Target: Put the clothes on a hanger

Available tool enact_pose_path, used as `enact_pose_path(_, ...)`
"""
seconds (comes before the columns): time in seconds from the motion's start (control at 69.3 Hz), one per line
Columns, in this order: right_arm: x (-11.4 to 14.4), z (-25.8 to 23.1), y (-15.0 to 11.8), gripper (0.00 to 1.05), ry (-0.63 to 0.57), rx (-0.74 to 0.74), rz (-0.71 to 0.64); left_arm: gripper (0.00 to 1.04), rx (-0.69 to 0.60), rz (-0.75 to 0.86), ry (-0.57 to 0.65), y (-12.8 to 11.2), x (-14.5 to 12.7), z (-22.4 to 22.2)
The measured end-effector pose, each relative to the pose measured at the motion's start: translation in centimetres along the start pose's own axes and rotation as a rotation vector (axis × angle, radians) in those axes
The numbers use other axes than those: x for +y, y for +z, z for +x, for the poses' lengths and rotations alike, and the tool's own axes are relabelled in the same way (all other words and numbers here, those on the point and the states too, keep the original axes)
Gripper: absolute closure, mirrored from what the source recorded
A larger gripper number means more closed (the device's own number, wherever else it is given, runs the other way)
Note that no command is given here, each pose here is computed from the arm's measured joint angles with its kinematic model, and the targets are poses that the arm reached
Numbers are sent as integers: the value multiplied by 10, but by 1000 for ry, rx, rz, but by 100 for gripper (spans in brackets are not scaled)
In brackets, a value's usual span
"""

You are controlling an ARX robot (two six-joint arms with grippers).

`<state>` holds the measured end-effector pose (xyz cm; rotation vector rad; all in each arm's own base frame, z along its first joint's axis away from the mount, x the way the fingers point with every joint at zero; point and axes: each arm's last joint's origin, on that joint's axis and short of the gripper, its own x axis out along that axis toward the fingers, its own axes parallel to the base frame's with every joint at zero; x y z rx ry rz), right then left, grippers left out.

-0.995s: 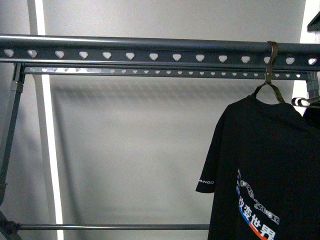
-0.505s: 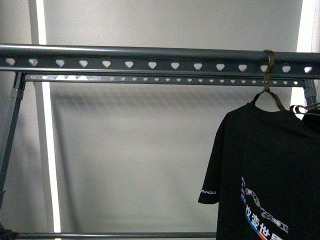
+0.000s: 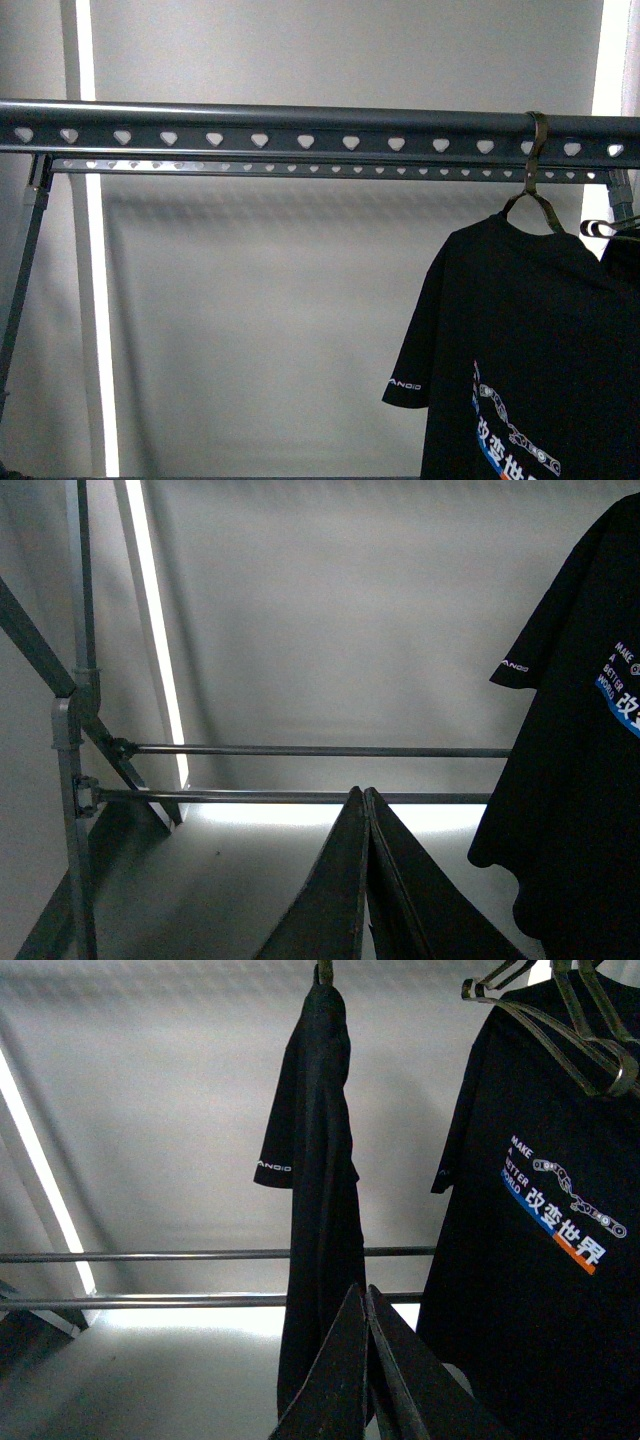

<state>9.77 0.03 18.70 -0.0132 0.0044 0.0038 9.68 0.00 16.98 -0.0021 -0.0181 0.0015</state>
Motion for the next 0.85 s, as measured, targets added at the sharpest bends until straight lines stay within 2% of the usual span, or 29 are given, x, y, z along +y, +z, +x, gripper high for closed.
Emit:
enact_pose_path(0.62,0,0,-22,102,0,-3,1,101,0,0,0,0,0,0)
enact_pose_path(0.649,0,0,-22,102,0,-3,1,98,0,0,0,0,0,0)
enact_pose_path(0.764,0,0,-22,102,0,-3,0,75,0,0,0,0,0,0)
enact_pose_path(0.851,0,0,-22,86,0,-3,1,57,0,0,0,0,0,0)
